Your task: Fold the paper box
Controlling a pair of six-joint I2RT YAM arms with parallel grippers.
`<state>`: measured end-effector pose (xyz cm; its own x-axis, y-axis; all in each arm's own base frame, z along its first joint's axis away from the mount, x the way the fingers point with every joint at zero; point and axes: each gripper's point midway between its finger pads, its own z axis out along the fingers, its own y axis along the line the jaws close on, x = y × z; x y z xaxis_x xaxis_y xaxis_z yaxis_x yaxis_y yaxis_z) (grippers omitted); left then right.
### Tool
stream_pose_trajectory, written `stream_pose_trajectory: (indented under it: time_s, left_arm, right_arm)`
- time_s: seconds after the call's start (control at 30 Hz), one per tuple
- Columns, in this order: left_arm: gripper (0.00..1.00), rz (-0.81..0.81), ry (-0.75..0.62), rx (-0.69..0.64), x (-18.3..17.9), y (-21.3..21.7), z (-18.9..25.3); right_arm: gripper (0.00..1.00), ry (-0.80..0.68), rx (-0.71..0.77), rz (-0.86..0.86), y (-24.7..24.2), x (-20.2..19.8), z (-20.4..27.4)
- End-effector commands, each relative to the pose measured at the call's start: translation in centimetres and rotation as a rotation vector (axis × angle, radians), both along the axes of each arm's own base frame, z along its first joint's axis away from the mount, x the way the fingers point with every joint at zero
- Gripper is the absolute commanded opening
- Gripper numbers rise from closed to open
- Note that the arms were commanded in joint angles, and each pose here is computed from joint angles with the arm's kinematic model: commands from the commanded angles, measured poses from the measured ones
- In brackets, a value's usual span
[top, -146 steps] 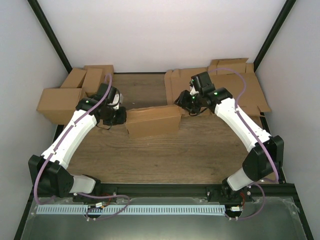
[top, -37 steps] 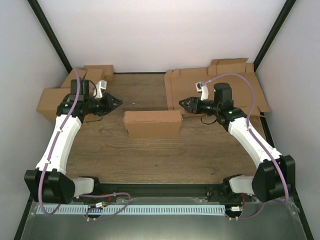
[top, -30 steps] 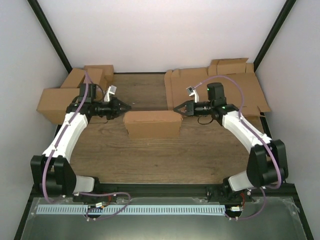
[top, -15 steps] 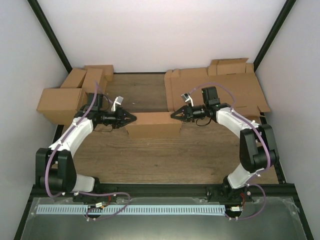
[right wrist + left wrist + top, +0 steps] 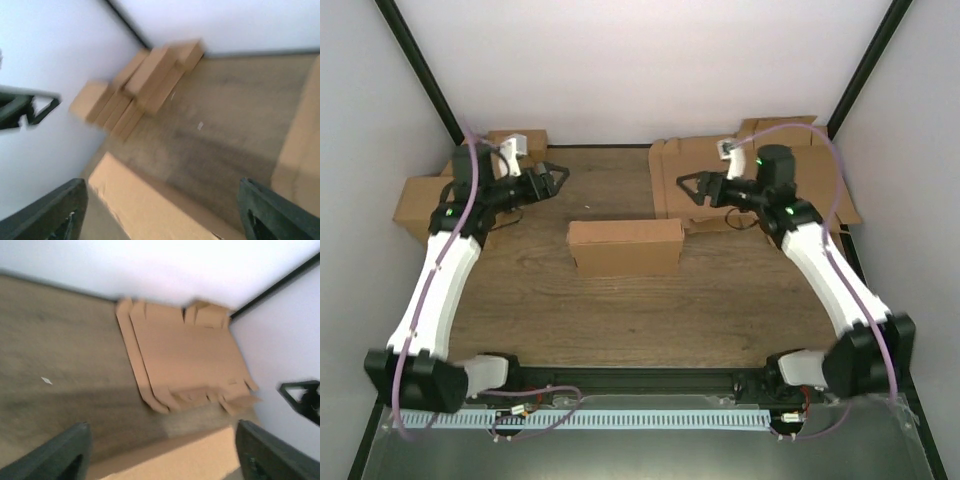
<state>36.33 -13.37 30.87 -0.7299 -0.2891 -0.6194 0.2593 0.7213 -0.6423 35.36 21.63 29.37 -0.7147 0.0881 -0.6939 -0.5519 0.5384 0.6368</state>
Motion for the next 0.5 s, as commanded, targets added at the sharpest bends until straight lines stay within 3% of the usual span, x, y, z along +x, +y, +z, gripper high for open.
stream_pose_trajectory:
  time_s: [0.0, 0.03, 0.1, 0.2, 0.27, 0.37, 0.47]
  left_arm:
    - [0.92, 0.229, -0.29, 0.165, -0.8, 4.6, 4.2]
    - [0.98, 0.236, -0.339, 0.17, -1.3, 4.8, 4.5]
    - [1.0, 0.24, -0.393, 0.168, -2.3, 4.9, 4.5]
    - [1.0, 0.224, -0.31, 0.141, -3.4, 4.6, 2.7]
    - [1.0, 0.228, -0.18, 0.099, -3.9, 4.3, 0.4]
    - [1.0, 0.355, 0.182, 0.015, -4.9, 5.3, -5.1]
    - [1.0, 0.197, 0.445, -0.11, -6.8, 2.1, -8.4]
  right_arm:
    - [0.9, -0.329, -0.062, -0.493, -7.5, 1.7, 5.0]
    - [0.91, -0.397, -0.042, -0.526, -8.2, 0.8, 5.2]
    - [0.96, -0.479, -0.025, -0.501, -8.2, -0.9, 5.5]
    - [0.99, -0.367, -0.06, -0.392, -6.8, -1.8, 3.8]
    - [0.99, -0.226, -0.082, -0.324, -5.8, -2.2, 1.5]
    - [1.0, 0.056, -0.106, -0.349, -5.8, -2.5, -2.5]
    - [1.0, 0.309, -0.115, -0.359, -5.7, -3.9, -5.3]
